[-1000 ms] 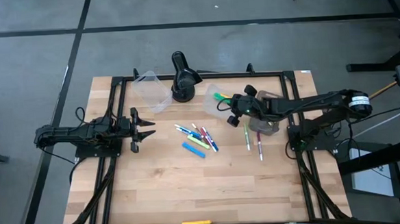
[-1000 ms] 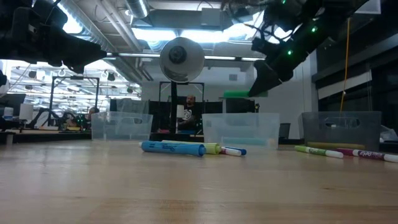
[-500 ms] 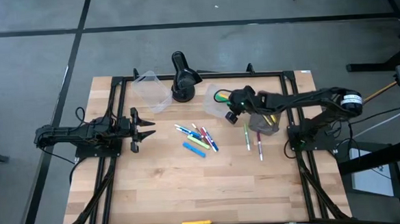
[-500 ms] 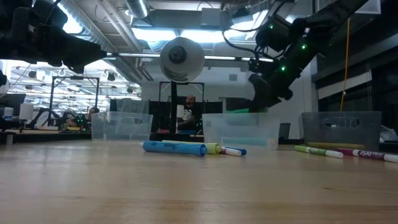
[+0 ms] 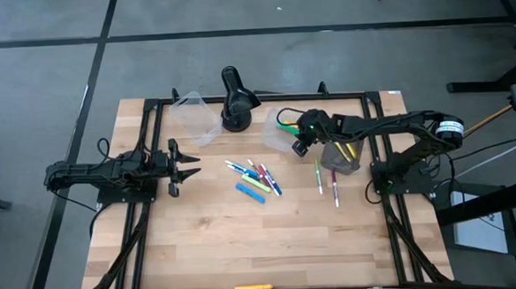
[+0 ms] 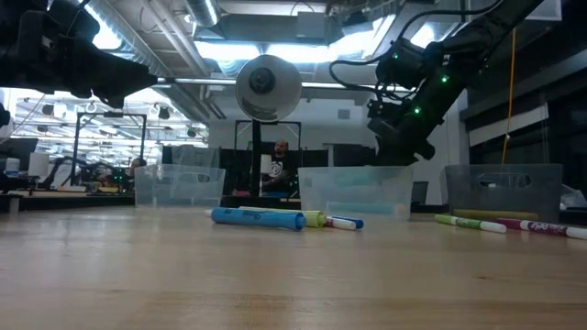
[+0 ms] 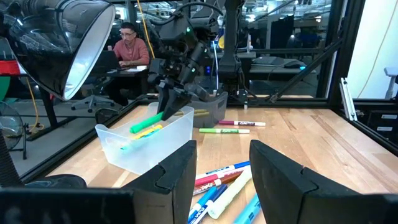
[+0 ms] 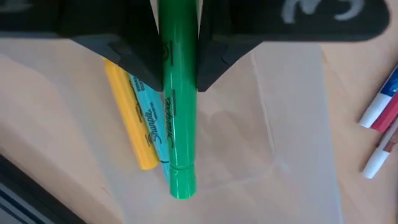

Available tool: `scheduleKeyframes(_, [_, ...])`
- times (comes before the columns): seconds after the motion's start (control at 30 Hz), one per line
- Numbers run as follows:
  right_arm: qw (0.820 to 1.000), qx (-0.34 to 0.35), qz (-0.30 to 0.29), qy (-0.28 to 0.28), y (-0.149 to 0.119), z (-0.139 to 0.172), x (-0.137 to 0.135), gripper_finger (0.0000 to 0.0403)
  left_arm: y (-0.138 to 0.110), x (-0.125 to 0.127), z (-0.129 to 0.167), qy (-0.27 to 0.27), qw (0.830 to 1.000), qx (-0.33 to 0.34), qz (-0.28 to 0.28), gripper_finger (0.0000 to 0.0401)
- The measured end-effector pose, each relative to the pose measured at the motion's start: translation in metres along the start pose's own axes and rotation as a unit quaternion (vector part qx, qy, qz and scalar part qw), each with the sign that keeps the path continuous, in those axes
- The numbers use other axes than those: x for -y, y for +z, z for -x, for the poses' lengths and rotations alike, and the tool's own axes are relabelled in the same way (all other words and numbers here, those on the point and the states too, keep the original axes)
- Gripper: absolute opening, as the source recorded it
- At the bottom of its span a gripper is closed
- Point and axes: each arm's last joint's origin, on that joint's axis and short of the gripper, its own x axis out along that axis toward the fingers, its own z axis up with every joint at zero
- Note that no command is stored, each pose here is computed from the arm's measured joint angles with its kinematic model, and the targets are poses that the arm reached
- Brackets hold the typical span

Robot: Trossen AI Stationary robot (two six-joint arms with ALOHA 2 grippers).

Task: Pick & Place Markers
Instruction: Put the green highlighter in the right transparent bin, then put the blue highlighter in the right transparent bin

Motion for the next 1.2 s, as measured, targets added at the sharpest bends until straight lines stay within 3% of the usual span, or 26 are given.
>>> scheduleKeyframes(0.43, [1.0, 0.006, 0.003, 0.004, 0.001, 0.0, 0.0, 0.0175, 0.0, 0.0, 0.0, 0.0, 1.0, 0.0, 0.0, 0.0143])
scheduleKeyframes(0.8, [0.997, 0.059, 0.042, -0.009, 0.02, 0.01, -0.02, 0.0165, 0.0, 0.0, 0.0, 0.0, 1.0, 0.0, 0.0, 0.0143])
scheduleKeyframes(1.2, [0.989, 0.116, 0.079, 0.035, 0.026, 0.022, -0.052, 0.016, 0.0, 0.0, 0.0, 0.0, 1.0, 0.0, 0.0, 0.0143])
